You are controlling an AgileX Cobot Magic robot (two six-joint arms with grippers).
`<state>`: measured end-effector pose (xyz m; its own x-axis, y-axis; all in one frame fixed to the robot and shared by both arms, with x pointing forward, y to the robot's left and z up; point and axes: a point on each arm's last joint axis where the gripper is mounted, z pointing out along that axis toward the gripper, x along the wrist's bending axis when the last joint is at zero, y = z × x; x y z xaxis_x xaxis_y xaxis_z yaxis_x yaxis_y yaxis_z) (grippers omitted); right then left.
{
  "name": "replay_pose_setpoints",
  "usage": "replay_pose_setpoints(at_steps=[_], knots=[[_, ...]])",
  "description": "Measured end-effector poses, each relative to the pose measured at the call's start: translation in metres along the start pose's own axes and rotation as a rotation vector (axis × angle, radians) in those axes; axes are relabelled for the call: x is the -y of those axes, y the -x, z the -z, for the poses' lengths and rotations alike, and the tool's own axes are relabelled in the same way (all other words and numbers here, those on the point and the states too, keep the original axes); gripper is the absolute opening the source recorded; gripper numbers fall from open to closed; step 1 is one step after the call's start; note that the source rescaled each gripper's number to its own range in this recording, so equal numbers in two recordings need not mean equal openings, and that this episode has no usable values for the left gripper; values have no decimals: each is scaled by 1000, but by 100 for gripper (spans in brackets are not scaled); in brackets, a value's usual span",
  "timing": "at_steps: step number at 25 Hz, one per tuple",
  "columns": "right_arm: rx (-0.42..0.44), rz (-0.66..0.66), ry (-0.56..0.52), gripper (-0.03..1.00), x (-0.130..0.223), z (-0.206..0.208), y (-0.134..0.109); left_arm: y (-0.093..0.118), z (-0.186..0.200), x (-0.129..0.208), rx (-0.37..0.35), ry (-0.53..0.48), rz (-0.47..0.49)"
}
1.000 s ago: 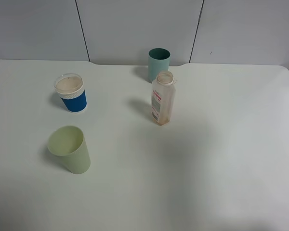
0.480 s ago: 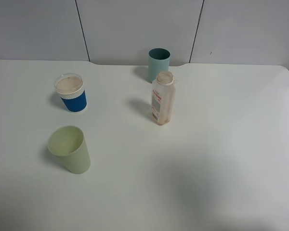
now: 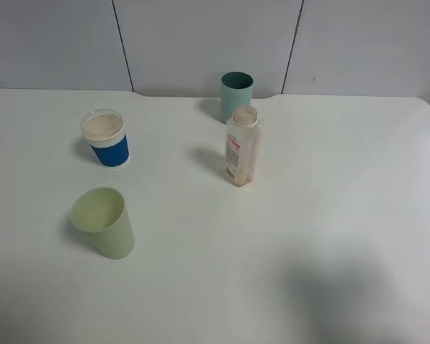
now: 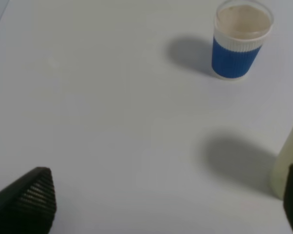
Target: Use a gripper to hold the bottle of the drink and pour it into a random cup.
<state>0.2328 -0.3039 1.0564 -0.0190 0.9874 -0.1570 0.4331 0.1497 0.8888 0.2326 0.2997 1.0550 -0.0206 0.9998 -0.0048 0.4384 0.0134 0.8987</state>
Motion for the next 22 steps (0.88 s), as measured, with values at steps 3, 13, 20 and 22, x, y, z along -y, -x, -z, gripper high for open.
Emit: replay_pose_setpoints(at_steps=[3,13,20,22], knots=[[-2,-10,-12,92,2,-1,0,0,0,0,0,0,0],[5,-24,-14,92,2,-2,0,0,0,0,0,0,0],[56,-72,-17,92,3,-2,5,0,0,0,0,0,0],[64,-83,-17,92,3,-2,6,0,0,0,0,0,0]])
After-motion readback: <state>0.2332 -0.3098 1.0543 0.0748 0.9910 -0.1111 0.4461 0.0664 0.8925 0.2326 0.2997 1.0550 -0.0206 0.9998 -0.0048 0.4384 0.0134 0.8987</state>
